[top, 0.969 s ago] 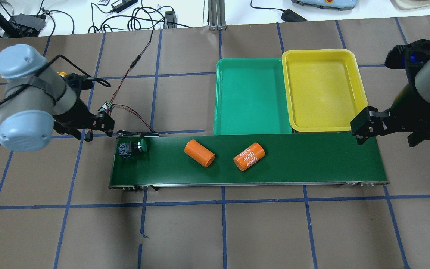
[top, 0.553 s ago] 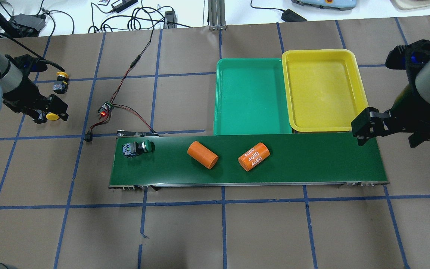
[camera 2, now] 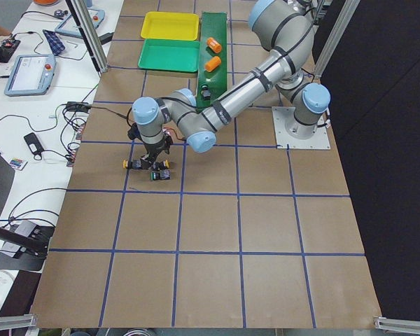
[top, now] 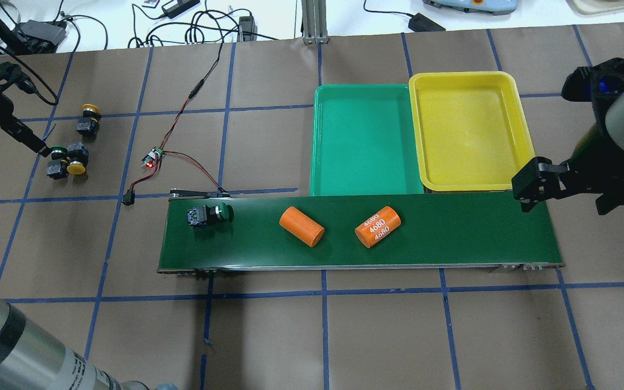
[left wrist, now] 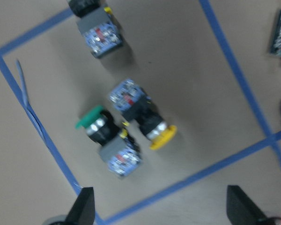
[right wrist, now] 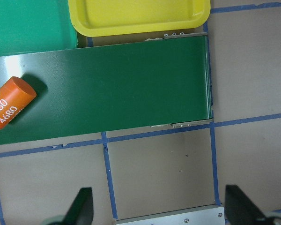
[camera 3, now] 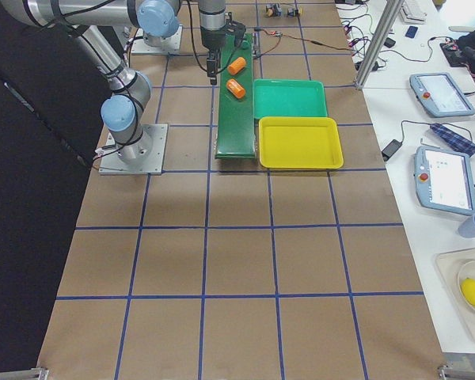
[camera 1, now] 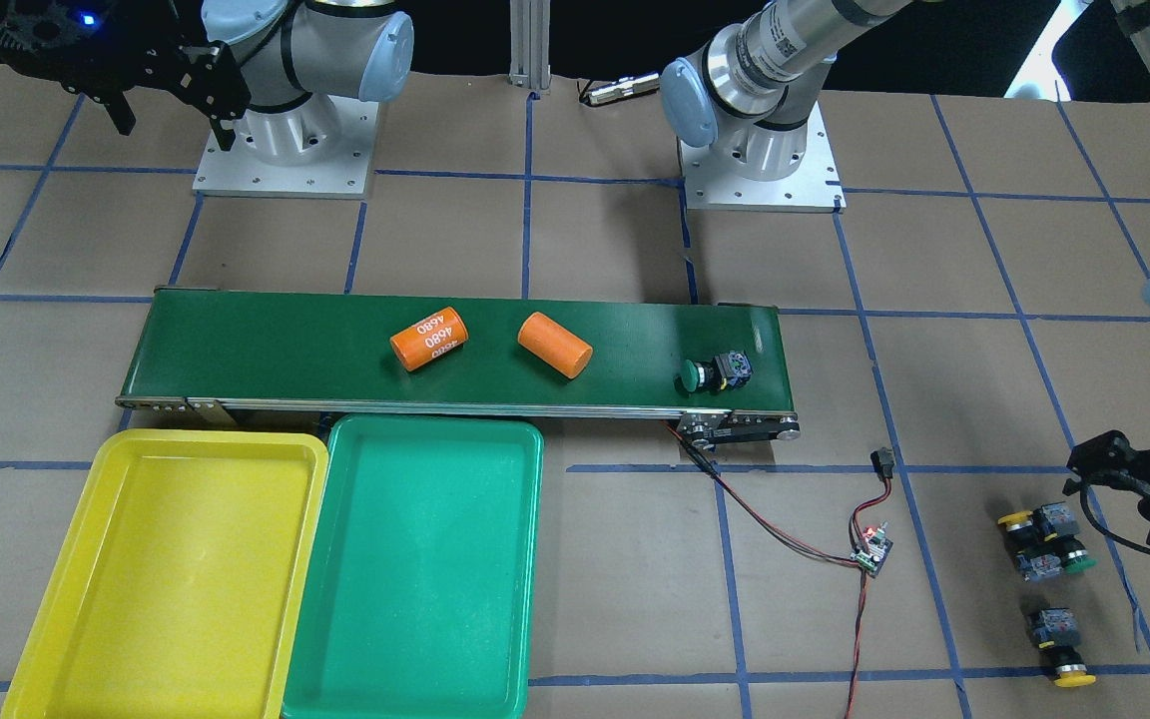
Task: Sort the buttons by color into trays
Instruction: 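Return the left gripper and grasp the second green-capped switch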
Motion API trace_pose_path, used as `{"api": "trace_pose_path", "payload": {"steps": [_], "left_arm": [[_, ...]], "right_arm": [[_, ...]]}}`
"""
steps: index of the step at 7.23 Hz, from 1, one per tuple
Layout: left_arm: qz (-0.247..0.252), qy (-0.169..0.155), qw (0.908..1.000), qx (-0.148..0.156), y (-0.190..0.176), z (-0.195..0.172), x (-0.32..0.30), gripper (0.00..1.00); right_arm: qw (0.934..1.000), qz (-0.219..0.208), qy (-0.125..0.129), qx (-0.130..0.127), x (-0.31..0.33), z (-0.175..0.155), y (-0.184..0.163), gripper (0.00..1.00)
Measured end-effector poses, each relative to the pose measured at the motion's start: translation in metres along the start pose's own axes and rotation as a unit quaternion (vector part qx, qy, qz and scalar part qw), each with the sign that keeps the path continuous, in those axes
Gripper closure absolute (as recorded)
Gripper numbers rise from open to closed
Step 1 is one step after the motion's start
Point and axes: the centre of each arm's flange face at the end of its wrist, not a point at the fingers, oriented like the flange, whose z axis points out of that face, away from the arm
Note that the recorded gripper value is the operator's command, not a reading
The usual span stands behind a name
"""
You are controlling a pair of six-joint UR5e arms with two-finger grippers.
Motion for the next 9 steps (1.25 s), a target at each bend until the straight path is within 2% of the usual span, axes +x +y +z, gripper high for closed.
{"api": "trace_pose_path", "payload": {"steps": [2,3,5,9], "left_arm": [[0.105,0.014,0.9944,-0.004,-0.002,0.04,-0.025,0.0],[0.132,0.028,0.9909,-0.006,0.002,0.059,-0.029,0.0],[0.142,0.051,0.9885,-0.008,0.013,0.073,-0.021,0.0],[0.143,0.066,0.9875,-0.003,0.017,0.079,-0.012,0.0]], "right_arm": [[1.0,0.0,0.001,0.0,0.0,0.001,0.001,0.0],[1.0,0.0,0.0,0.0,0.0,0.001,0.001,0.0],[1.0,0.0,-0.001,0.0,0.0,0.002,0.001,0.0],[1.0,0.001,0.0,-0.002,0.0,0.004,0.001,0.0]]}}
